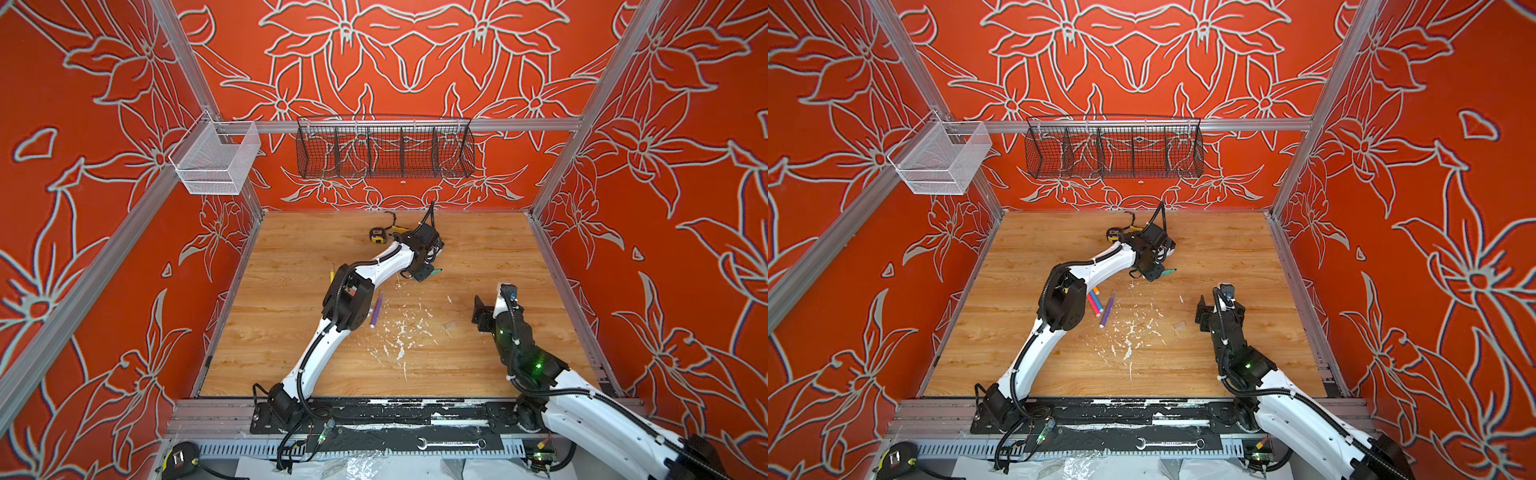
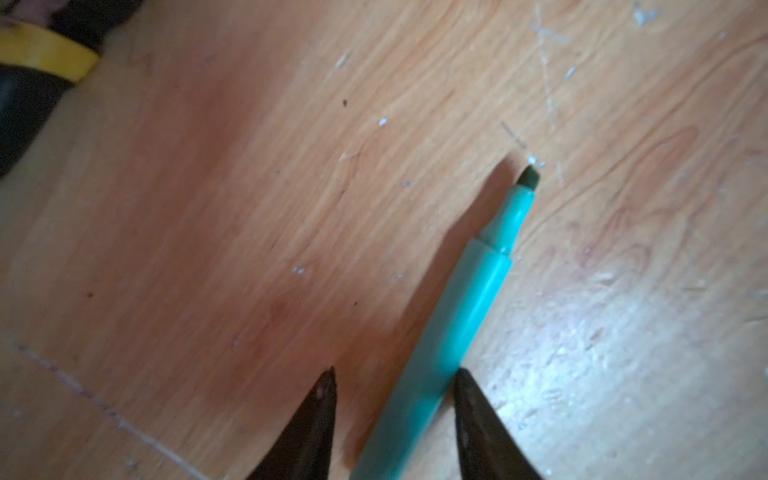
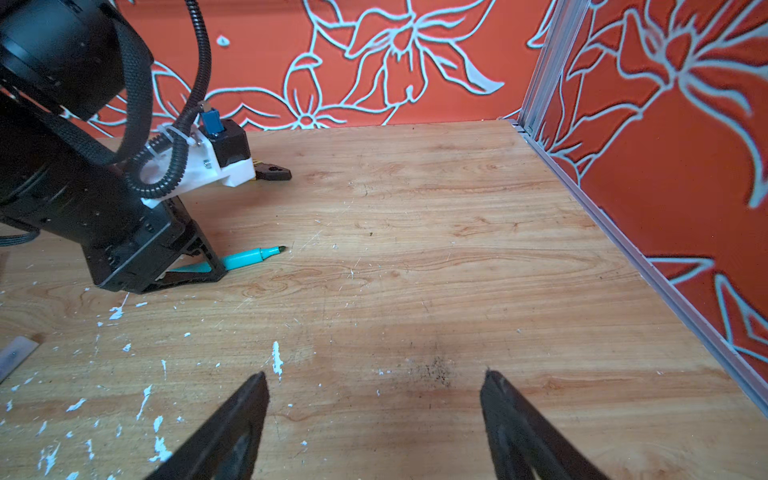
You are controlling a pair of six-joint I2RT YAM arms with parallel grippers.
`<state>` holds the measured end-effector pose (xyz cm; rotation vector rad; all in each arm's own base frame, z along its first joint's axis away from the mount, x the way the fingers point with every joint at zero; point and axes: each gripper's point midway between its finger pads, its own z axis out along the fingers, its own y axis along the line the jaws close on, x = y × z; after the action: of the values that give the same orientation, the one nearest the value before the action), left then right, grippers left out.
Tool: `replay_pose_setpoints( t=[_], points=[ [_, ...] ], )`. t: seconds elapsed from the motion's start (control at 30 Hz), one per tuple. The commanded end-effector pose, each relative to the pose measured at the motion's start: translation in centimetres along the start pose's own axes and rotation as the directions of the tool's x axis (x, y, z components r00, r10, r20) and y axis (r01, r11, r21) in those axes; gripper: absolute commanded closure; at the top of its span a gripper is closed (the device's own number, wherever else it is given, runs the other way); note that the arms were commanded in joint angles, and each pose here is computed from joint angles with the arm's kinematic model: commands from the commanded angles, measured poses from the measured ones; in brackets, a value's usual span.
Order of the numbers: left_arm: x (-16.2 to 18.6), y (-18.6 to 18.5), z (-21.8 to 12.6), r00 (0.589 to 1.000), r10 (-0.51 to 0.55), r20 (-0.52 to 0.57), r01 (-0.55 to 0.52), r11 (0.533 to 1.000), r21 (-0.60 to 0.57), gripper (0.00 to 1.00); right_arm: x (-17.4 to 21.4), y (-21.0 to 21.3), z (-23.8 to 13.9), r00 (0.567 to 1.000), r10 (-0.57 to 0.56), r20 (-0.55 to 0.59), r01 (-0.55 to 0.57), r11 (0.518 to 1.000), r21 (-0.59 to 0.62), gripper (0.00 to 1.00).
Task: Insert the pens into the pen caps
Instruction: 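Lower the left gripper onto the teal marker and grasp its body, then lift the teal marker tip-up with the left gripper while the right gripper approaches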
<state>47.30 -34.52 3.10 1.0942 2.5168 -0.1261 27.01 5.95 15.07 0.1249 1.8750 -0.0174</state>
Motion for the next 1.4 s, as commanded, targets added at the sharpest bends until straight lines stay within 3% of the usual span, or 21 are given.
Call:
replay_pose_setpoints(
  t=[0.0, 0.17, 0.4, 0.5, 0.67, 0.73, 0.83, 0.97, 1.1, 1.17, 1.27, 1.37],
  points=[
    [1.7, -0.8, 1.0, 0.997, 0.031, -0.070, -0.028, 0.998, 0.047, 0.62, -0.2, 0.1, -0.1, 1.000, 0.014, 0.005, -0.014, 1.000, -0.010, 0.18],
    [1.9, -1.1, 1.2, 0.996, 0.036, -0.079, -0.031, 0.997, 0.064, 0.83, -0.2, 0.1, -0.1, 1.000, 0.014, 0.005, -0.014, 1.000, -0.011, 0.18],
    [1.4, -0.9, 0.6, 0.998, 0.024, -0.062, -0.021, 0.998, 0.055, 0.95, -0.2, 0.1, -0.1, 1.000, 0.014, 0.006, -0.014, 1.000, -0.015, 0.18],
    [0.3, -1.4, -1.5, 1.000, 0.004, -0.005, -0.004, 0.997, 0.082, 1.00, -0.2, 0.1, -0.1, 1.000, 0.016, 0.007, -0.015, 1.000, -0.016, 0.18],
    [-1.5, -1.5, -7.4, 0.981, -0.048, 0.186, 0.033, 0.996, 0.080, 1.00, -0.2, 0.1, -0.2, 1.000, 0.016, 0.007, -0.015, 1.000, -0.017, 0.17],
    [-2.1, -1.9, -10.6, 0.953, -0.068, 0.296, 0.041, 0.995, 0.095, 1.00, -0.2, 0.1, -0.2, 1.000, 0.017, 0.007, -0.017, 1.000, -0.019, 0.18],
    [-2.4, -2.8, -16.3, 0.870, -0.097, 0.482, 0.037, 0.990, 0.132, 1.00, -0.2, 0.1, -0.2, 1.000, 0.016, 0.008, -0.016, 1.000, -0.017, 0.17],
    [-1.3, -4.4, -23.7, 0.694, -0.129, 0.708, -0.004, 0.983, 0.184, 1.00, -0.2, 0.1, -0.2, 1.000, 0.017, 0.008, -0.017, 1.000, -0.017, 0.18],
    [0.6, -5.7, -28.9, 0.560, -0.140, 0.817, -0.061, 0.976, 0.209, 1.00, -0.3, 0.1, -0.2, 1.000, 0.022, 0.009, -0.022, 1.000, -0.016, 0.18],
    [1.3, -6.0, -30.6, 0.515, -0.154, 0.843, -0.066, 0.974, 0.218, 1.00, -0.7, 0.1, -0.5, 0.991, 0.133, -0.007, -0.134, 0.991, -0.020, 0.22],
    [2.1, -6.4, -32.4, 0.456, -0.173, 0.873, -0.077, 0.969, 0.233, 1.00, -5.9, 5.6, -2.2, 0.971, 0.236, 0.040, -0.210, 0.920, -0.331, 0.30],
    [2.9, -6.4, -33.8, 0.422, -0.193, 0.886, -0.070, 0.967, 0.244, 1.00, -13.4, 7.6, -4.5, 0.948, 0.304, 0.097, -0.234, 0.870, -0.434, 0.30]
  ],
)
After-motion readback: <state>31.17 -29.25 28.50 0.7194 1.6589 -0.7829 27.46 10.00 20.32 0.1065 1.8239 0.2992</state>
